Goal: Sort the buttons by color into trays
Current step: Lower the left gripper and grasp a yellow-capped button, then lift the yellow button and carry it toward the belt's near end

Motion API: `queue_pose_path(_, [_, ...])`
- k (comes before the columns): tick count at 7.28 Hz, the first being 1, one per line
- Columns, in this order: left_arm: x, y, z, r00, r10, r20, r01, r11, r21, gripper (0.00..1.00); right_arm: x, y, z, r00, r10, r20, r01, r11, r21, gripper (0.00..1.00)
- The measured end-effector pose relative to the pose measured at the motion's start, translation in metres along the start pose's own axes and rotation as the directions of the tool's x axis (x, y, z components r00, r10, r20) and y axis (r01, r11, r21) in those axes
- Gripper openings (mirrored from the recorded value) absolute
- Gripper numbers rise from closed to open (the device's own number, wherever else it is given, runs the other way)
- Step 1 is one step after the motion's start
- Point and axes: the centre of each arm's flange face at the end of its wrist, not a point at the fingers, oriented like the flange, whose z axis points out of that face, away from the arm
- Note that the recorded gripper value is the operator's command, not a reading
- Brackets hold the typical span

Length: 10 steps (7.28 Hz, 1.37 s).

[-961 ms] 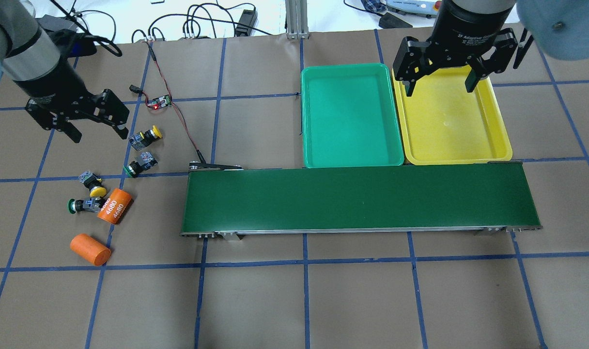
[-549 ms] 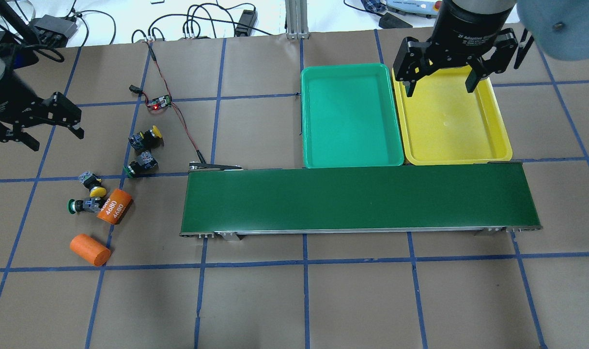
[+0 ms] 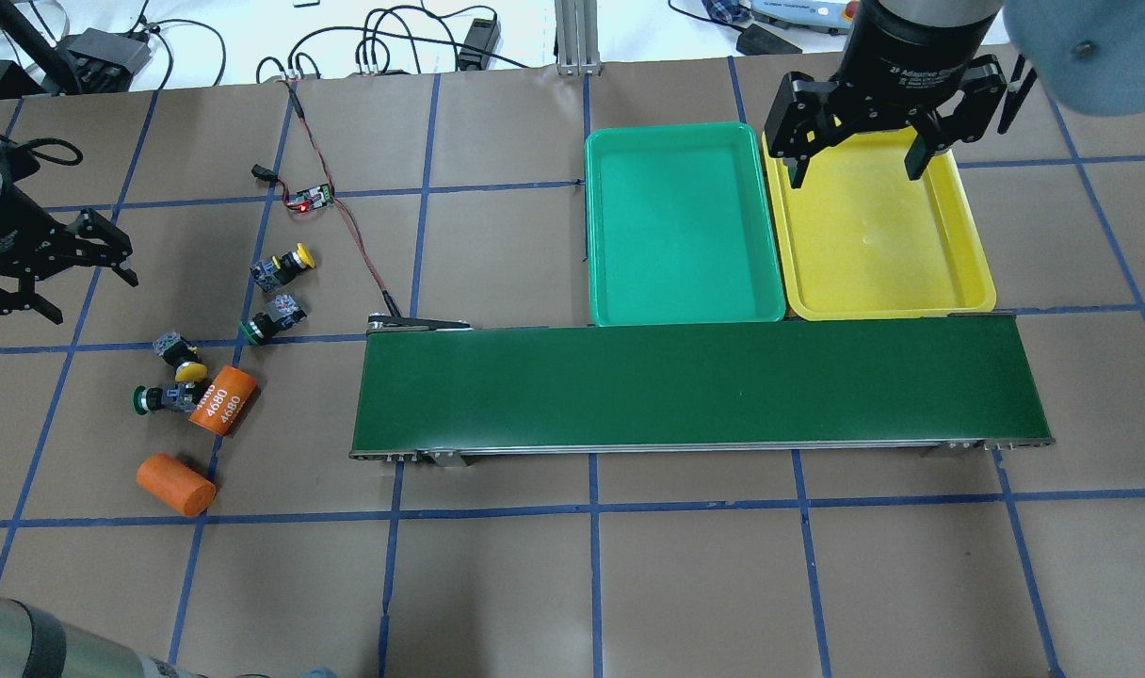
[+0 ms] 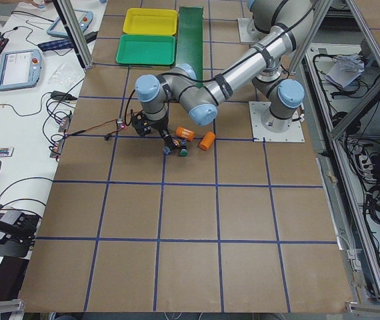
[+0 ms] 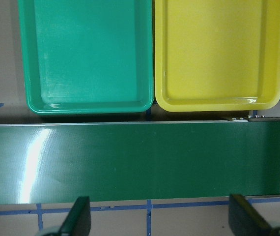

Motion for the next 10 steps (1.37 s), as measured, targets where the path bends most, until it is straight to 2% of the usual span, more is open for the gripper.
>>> queue_pose_path(2, [0.003,0.005,0.045,0.997,-0.081,0.006,0.082,0.995,-0.056,1.0,0.0,0.0,0.0,1.0,0.0,-0.002,0.0,1.0,-0.002,1.0])
queue_pose_path(4, [0.003,0.001,0.078,0.995,-0.096,0.005,0.096,0.995,-0.018,1.0,0.0,0.001,-0.001,1.0,0.0,-0.002,0.0,1.0,-0.001,1.0])
queue_pose_path(6, [0.005,0.0,0.1,0.995,-0.098,0.005,0.098,0.995,-0.018,0.99,0.0,0.001,-0.001,1.0,0.001,-0.002,-0.001,1.0,0.0,1.0])
queue_pose_path(8, [0.009,0.0,0.109,0.996,-0.09,0.009,0.09,0.996,-0.023,0.7,0.0,0.001,-0.001,1.0,0.001,-0.002,-0.001,1.0,0.0,1.0])
queue_pose_path(10, [0.006,0.006,0.118,0.996,-0.079,0.037,0.081,0.996,-0.04,0.35,0.0,0.002,0.001,1.0,0.001,-0.003,-0.001,1.0,-0.005,1.0])
